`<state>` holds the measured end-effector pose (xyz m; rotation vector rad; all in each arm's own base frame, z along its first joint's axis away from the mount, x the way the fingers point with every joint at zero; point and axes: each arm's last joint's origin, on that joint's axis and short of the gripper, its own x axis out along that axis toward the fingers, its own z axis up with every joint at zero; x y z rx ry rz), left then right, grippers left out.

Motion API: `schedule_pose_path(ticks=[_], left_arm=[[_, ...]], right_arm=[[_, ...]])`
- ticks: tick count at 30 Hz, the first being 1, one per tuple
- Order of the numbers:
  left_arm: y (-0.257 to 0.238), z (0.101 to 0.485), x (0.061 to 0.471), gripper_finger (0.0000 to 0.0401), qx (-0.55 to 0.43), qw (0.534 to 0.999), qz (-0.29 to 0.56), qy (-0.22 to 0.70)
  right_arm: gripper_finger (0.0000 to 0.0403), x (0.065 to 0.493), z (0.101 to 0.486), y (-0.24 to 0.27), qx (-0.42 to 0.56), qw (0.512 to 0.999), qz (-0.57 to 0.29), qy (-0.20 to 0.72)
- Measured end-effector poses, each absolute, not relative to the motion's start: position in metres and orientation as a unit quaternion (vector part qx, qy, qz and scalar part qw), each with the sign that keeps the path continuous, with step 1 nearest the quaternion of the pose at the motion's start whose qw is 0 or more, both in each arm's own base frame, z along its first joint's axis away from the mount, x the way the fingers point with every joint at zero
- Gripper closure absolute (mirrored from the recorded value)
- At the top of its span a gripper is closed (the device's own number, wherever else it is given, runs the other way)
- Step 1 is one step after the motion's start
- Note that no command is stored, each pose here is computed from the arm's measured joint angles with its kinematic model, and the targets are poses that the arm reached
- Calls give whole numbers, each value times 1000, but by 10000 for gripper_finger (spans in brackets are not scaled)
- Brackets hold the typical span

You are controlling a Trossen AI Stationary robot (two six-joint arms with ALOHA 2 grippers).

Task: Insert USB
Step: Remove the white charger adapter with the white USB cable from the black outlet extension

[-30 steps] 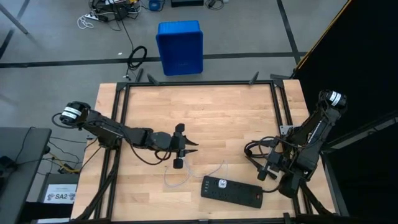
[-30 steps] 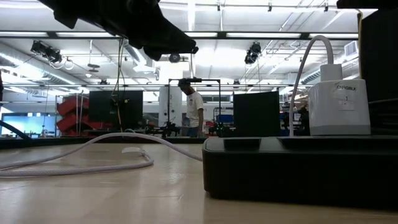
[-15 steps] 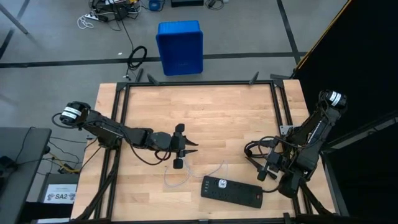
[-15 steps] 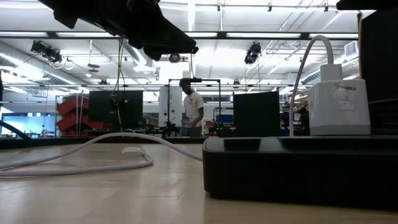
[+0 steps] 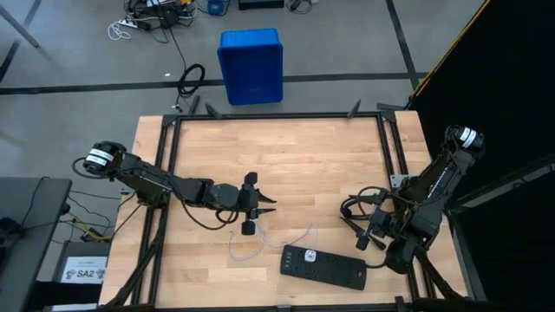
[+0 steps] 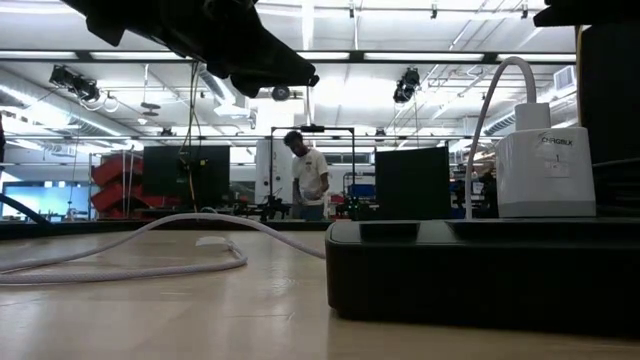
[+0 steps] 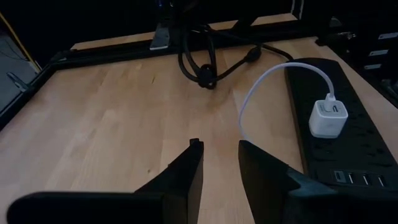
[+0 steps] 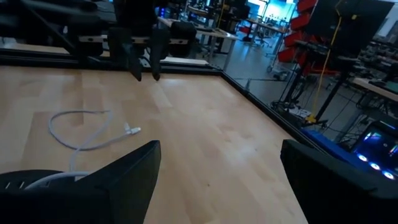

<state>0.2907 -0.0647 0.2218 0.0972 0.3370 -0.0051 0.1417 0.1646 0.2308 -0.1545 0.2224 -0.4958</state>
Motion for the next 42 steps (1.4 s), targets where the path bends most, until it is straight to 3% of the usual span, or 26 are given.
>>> schedule_pose_path(ticks=[10,14,26,32,42], left_arm=[[-77,207,305,313,32,989,-23,142],[-85,187,321,305,36,988,-72,131],[-128,158,385,156,22,976,-146,162],[-143,160,387,109,7,974,-158,162],[-146,158,388,102,-25,979,-133,152]], right_arm=[[98,146,229,171,-24,965,-216,149],[98,150,223,178,1,965,-191,181],[99,170,179,219,85,944,-86,307],[142,181,144,236,86,932,-59,347],[214,199,118,236,101,917,-62,380]])
